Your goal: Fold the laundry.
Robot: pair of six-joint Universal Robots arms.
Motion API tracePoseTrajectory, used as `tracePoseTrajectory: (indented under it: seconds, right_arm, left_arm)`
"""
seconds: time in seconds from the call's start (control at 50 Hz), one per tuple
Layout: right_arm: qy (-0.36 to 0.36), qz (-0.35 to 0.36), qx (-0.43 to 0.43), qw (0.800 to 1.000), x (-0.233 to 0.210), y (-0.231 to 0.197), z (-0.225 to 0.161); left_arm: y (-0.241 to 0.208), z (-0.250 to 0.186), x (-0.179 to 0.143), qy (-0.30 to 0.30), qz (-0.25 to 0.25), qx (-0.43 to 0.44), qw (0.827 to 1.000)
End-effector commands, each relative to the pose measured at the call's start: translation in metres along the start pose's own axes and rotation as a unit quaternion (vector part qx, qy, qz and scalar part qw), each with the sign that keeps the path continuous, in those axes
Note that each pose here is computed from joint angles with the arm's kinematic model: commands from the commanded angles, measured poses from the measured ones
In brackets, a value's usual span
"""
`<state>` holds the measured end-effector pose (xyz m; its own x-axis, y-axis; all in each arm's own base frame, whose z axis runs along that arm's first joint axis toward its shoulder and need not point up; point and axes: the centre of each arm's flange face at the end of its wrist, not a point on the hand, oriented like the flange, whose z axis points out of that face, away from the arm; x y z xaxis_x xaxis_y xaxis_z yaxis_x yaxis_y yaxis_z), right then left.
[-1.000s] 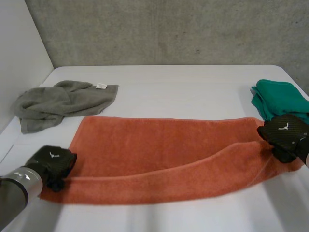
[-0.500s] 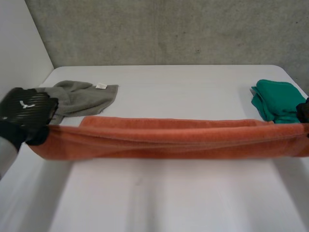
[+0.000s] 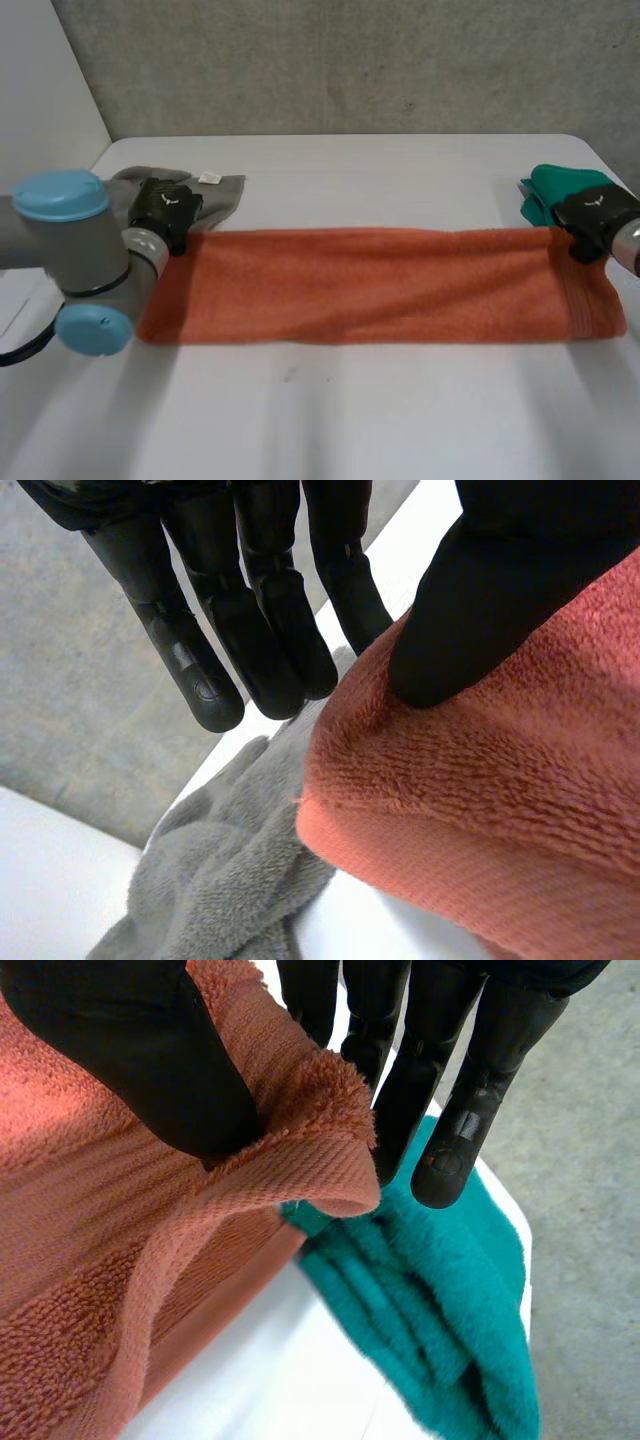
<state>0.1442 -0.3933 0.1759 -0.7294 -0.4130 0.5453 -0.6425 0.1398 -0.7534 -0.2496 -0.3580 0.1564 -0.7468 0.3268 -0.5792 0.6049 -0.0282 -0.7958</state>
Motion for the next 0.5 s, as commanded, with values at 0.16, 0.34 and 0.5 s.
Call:
tracePoseTrajectory:
  seconds: [0.16,0.34,0.5]
  right_arm:
    - [0.044,-0.006,-0.004,0.999,-0.008,-0.007,0.029]
    - [0.094,0.022,0.040,0.995,0.009,-0.034,-0.020]
    - [-0.003,0.032,-0.014,0.999,-0.018,0.004,-0.060]
  left_arm:
    - [-0.016,0.019,0.026,0.003,0.005,0.061,0.998]
    - [-0.030,-0.011,0.023,0.009,0.003,0.074,0.997]
    - [-0.025,-0.055,0.018,0.024,0.002,0.054,0.998]
